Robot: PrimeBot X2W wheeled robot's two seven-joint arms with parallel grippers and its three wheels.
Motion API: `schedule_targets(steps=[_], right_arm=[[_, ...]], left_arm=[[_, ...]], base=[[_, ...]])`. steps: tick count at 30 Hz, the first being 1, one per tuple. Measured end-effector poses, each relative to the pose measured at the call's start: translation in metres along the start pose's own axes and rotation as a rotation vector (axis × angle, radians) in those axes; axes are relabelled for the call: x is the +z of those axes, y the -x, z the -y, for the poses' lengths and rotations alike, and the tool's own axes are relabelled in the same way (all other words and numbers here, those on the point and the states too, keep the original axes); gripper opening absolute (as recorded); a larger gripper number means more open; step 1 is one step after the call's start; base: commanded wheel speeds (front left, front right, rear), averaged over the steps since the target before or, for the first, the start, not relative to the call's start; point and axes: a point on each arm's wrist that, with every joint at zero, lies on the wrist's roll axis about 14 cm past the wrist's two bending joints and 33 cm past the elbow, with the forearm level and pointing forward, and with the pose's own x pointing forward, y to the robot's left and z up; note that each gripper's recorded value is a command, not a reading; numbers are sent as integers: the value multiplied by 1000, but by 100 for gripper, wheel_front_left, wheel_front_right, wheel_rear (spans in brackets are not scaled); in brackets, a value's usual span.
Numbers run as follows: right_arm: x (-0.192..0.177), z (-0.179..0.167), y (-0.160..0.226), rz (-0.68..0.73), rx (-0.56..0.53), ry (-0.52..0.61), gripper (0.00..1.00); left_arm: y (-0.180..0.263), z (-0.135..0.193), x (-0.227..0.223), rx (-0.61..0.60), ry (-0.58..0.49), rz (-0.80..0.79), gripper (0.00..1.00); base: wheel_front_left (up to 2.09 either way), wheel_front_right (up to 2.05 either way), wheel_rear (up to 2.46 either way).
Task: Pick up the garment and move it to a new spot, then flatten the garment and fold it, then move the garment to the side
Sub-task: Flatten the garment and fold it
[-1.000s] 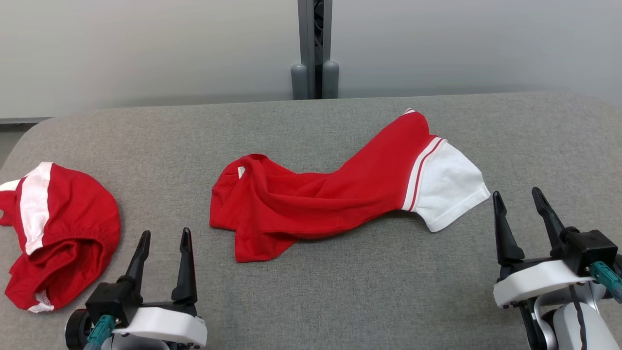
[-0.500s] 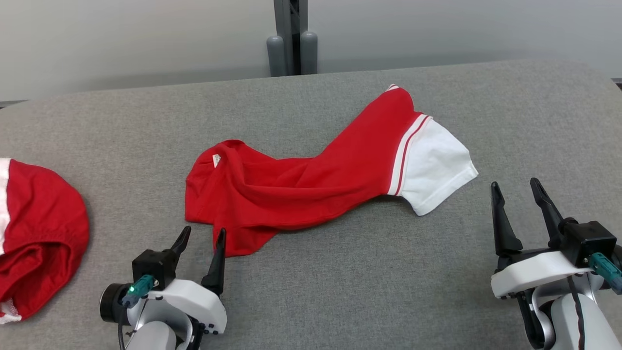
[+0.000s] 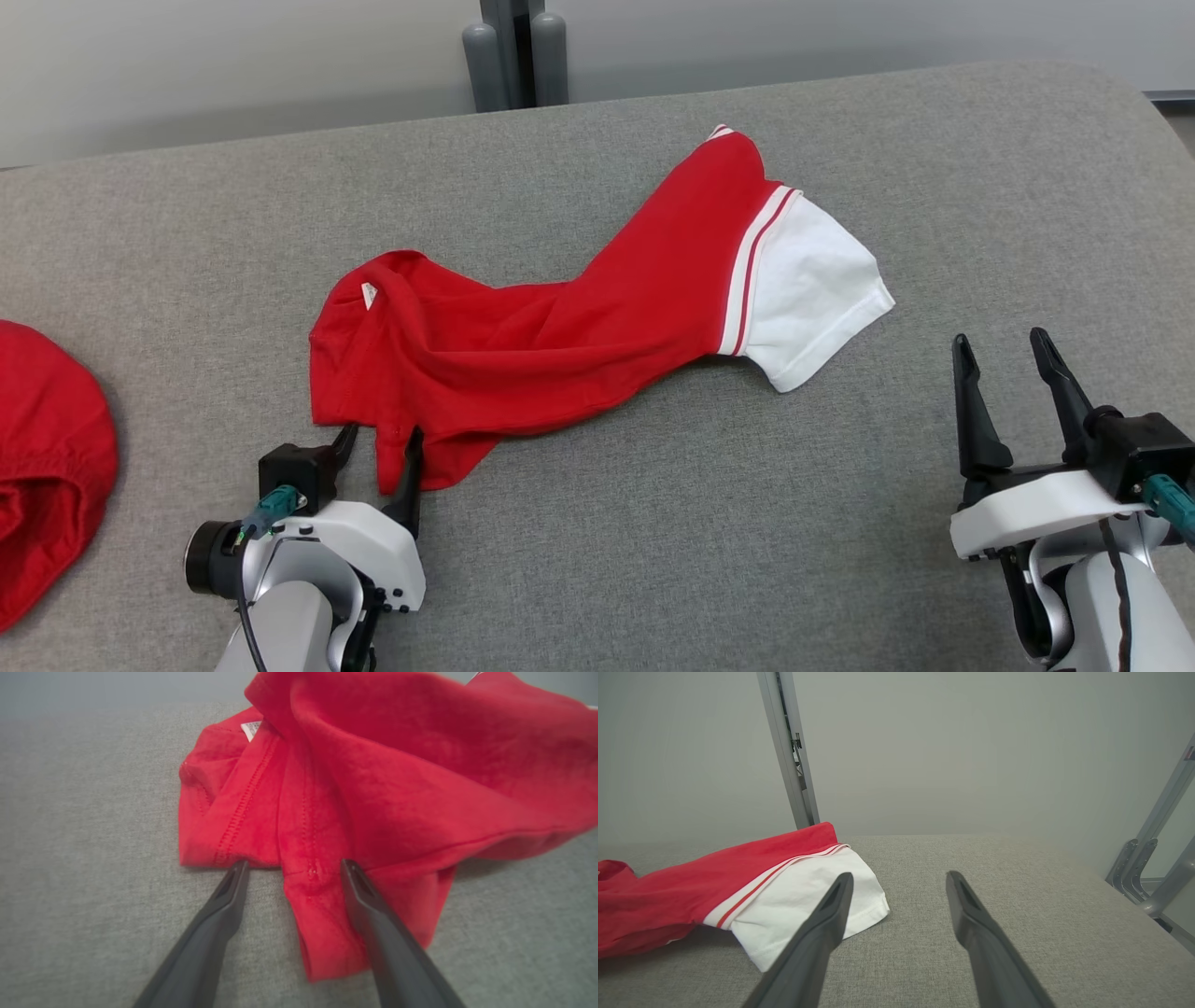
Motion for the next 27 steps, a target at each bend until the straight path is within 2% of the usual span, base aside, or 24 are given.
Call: schedule_targets(steps=[2,3,4,5,6,7,8,9,10,22,27], right_arm=[[0,1,0,0,-3,-1,100],[0,1,-1,1,-3,-1,100],[1,0,-1,2,-2,0,100],[1,0,-2,3,0,0,100],[1,-1,-2,2,2,1,100],[0,-2,-3,1,4,2,100],[0,-3,-3,0,7,1,100],[0,-4,-3,-1,10,0,100],[-1,-5,-3,-2,12,-1,100],[3,-12,-4,5,27,-4,100],[-10,-7,-4,-37,14,-11,100]], left_arm=[[-1,0,0,-2,3,-1,100],[-1,1,1,-4,5,1,82],[-1,1,0,-5,5,0,51],[0,1,-2,-6,5,-5,53],[1,1,-2,-5,5,-5,62],[2,1,-3,-5,5,-5,60],[2,2,-2,-7,6,-4,40],[3,3,-2,-13,9,-1,14],[3,4,-2,-16,9,0,0],[12,-1,31,-1,54,129,0],[24,-3,43,-2,72,190,0]], base=[[0,0,0],[0,0,0],[0,0,0],[0,0,0],[0,0,0],[0,0,0],[0,0,0],[0,0,0],[0,0,0],[0,0,0],[0,0,0]])
